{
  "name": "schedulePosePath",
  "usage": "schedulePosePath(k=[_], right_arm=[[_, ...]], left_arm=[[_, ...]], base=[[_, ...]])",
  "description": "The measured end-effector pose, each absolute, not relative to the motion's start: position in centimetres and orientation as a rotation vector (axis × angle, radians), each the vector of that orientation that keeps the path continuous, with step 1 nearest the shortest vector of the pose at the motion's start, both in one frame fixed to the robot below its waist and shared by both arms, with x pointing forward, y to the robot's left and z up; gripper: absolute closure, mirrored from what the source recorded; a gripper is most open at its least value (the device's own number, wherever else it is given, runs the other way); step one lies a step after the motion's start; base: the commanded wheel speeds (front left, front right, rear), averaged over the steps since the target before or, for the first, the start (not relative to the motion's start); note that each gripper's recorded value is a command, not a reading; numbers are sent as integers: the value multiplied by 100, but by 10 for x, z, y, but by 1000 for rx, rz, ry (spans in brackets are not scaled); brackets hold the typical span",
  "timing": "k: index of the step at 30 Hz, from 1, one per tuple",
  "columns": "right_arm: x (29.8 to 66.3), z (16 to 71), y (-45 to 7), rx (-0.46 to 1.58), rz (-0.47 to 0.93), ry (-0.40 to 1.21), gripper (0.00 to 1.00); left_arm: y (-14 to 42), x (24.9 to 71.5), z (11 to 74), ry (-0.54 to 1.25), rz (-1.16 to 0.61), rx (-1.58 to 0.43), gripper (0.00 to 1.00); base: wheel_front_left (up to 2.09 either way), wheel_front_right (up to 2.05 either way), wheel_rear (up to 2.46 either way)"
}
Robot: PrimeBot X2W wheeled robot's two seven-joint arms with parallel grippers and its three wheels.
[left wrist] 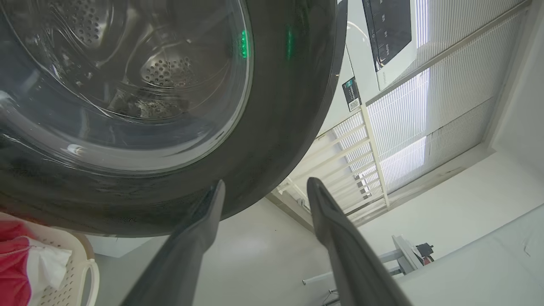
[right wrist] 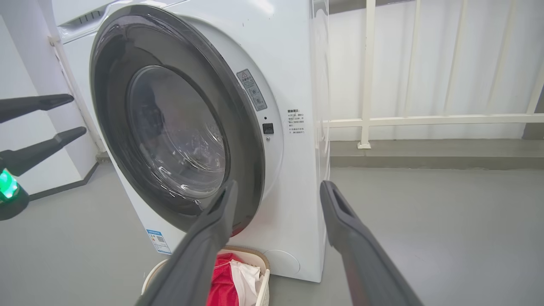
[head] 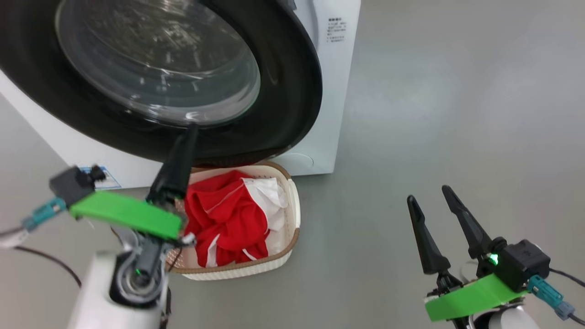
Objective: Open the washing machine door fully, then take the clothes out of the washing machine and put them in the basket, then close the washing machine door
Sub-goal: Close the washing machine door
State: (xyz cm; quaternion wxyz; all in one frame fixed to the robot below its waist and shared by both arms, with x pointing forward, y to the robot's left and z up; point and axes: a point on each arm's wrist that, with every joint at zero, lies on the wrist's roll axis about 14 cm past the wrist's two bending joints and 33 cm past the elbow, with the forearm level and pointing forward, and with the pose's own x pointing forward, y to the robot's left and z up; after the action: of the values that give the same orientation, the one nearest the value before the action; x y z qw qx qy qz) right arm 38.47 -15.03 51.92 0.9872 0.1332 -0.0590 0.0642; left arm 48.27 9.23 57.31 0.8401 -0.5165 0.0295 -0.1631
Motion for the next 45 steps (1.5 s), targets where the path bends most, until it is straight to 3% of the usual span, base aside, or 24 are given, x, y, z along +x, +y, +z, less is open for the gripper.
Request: schedulePosePath(k=[12,27,45], right_arm=[[374,526,-144,271,148,-136,0],[359,531,-154,256,122,-154,0],[347,530,-176,246,53,-163,0]], left_arm=[[134,437,583,-185,-237,-701,0],[148,391,572,-237,-146,-283,0],[163,366,553,-205,-56,-169,0]], base=[[0,0,0],[0,0,0],[0,0,0]])
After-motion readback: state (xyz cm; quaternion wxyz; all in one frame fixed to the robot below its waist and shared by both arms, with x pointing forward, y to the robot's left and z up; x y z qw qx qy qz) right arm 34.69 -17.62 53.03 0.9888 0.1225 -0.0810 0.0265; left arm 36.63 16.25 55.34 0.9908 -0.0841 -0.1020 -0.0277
